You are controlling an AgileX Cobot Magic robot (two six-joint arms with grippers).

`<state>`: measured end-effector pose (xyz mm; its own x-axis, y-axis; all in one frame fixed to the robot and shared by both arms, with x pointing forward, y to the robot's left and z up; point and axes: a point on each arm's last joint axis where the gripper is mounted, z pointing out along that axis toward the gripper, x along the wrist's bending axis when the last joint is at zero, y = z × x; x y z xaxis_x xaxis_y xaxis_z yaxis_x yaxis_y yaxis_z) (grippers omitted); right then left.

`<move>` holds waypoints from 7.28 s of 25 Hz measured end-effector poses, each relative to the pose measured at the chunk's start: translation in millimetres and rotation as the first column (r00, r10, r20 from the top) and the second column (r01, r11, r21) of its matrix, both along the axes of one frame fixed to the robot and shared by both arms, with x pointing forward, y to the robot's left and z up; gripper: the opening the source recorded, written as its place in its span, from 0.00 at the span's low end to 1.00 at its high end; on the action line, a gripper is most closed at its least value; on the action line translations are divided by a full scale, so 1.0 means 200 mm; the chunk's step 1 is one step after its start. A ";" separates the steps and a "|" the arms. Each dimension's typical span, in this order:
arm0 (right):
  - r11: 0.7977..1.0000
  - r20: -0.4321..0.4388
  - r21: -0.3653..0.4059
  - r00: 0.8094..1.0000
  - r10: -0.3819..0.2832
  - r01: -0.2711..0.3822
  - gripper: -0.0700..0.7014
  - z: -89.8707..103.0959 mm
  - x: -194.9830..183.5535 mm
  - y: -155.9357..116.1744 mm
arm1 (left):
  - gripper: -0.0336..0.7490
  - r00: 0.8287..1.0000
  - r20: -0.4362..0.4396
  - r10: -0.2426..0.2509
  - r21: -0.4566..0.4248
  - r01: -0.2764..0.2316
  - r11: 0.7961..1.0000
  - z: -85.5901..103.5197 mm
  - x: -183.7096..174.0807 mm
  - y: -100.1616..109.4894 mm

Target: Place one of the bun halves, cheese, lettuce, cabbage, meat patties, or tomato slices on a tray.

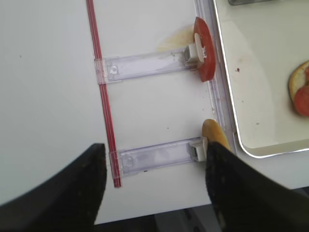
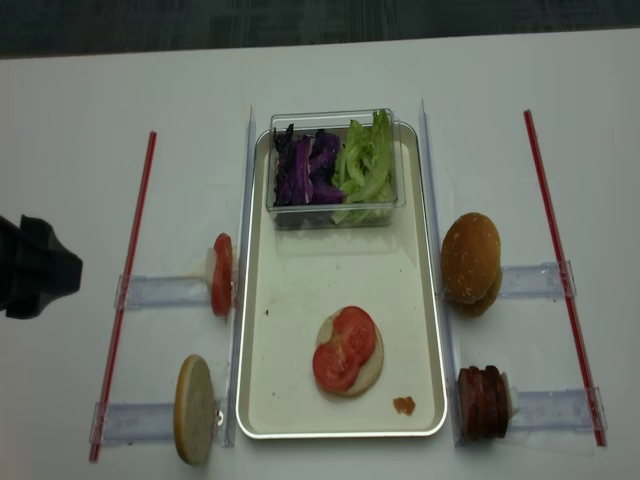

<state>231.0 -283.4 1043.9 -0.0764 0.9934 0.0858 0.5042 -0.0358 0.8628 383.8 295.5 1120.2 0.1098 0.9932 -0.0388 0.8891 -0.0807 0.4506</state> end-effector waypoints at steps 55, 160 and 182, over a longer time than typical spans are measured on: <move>1.000 0.000 0.000 1.000 0.000 0.000 0.70 0.00 0.00 0.00 | 0.62 0.995 0.093 -0.033 -0.003 0.033 0.999 -0.40 -0.50 -0.02; 1.000 0.002 0.002 1.000 0.001 -0.001 0.70 0.00 0.00 0.00 | 0.62 0.865 0.500 0.026 -0.027 -0.014 1.000 -0.40 -0.78 -0.01; 1.000 0.000 0.002 1.000 0.001 -0.001 0.70 0.00 0.00 0.00 | 0.62 0.860 0.496 0.123 -0.054 -0.110 0.992 -0.40 -0.78 0.02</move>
